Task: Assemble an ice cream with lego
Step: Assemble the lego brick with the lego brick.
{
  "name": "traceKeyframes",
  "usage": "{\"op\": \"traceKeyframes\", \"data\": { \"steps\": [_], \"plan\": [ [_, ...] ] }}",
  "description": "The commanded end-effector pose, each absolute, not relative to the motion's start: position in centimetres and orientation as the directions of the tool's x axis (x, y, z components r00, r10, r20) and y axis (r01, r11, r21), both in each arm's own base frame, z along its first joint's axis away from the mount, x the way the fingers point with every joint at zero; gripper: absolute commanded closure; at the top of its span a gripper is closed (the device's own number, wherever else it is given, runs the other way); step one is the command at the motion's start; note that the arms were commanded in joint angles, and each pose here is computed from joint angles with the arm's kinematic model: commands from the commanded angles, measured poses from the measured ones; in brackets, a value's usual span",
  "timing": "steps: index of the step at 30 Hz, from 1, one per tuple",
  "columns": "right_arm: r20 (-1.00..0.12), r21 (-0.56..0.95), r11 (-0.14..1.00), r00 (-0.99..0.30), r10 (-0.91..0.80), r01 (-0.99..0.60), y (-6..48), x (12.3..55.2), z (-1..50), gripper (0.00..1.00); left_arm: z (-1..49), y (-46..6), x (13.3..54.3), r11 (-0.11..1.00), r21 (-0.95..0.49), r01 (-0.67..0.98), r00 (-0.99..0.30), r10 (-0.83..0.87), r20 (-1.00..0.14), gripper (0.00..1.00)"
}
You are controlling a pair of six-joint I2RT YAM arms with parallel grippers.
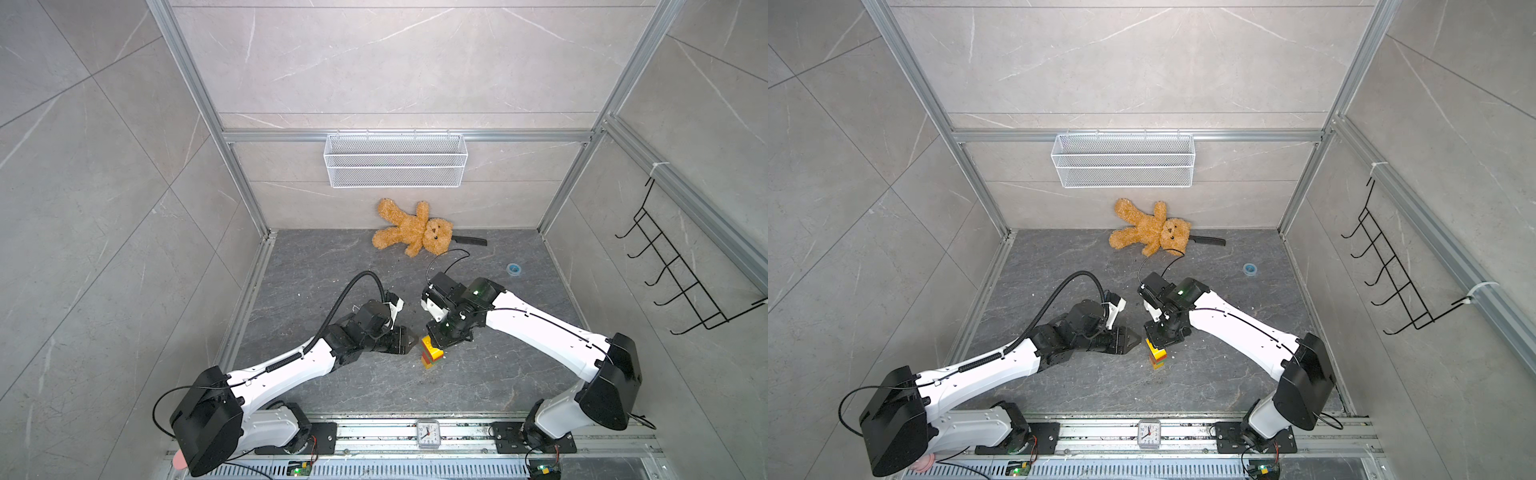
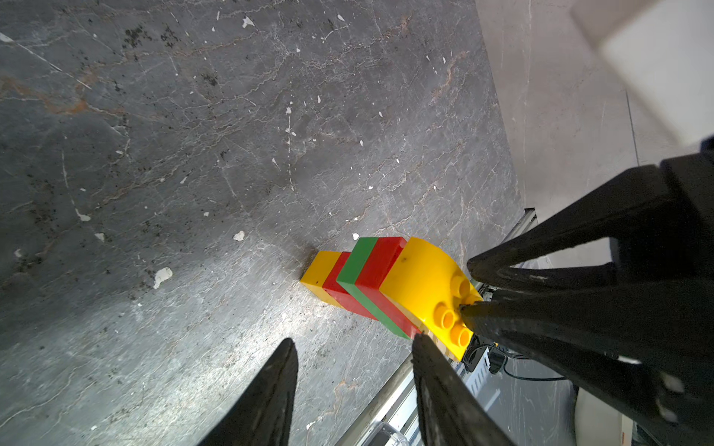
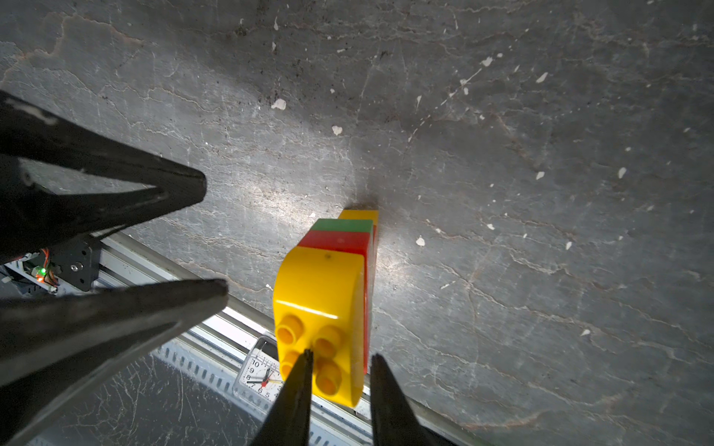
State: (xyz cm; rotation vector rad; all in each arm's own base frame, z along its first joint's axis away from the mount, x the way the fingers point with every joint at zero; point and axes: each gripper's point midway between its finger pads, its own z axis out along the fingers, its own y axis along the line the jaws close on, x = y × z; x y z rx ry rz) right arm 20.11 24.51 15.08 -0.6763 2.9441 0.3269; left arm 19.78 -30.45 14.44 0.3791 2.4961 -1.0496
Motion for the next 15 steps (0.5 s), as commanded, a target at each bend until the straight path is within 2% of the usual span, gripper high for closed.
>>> {"op": "traceKeyframes", "data": {
  "steps": [1, 15],
  "plan": [
    [-0.157, 0.173, 0.873, -0.888, -0.432, -0.456, 24.23, 19.99, 14.92, 0.71, 16.36, -31.62, 20.08, 0.636, -0.639, 0.432, -0.864, 0.089, -0.495, 0.49],
    [-0.167, 0.218, 0.865, -0.891, -0.423, -0.452, 24.28, 19.92, 14.61, 0.74, 16.99, -32.53, 20.23, 0.625, -0.632, 0.458, -0.854, 0.113, -0.507, 0.49]
  ]
}}
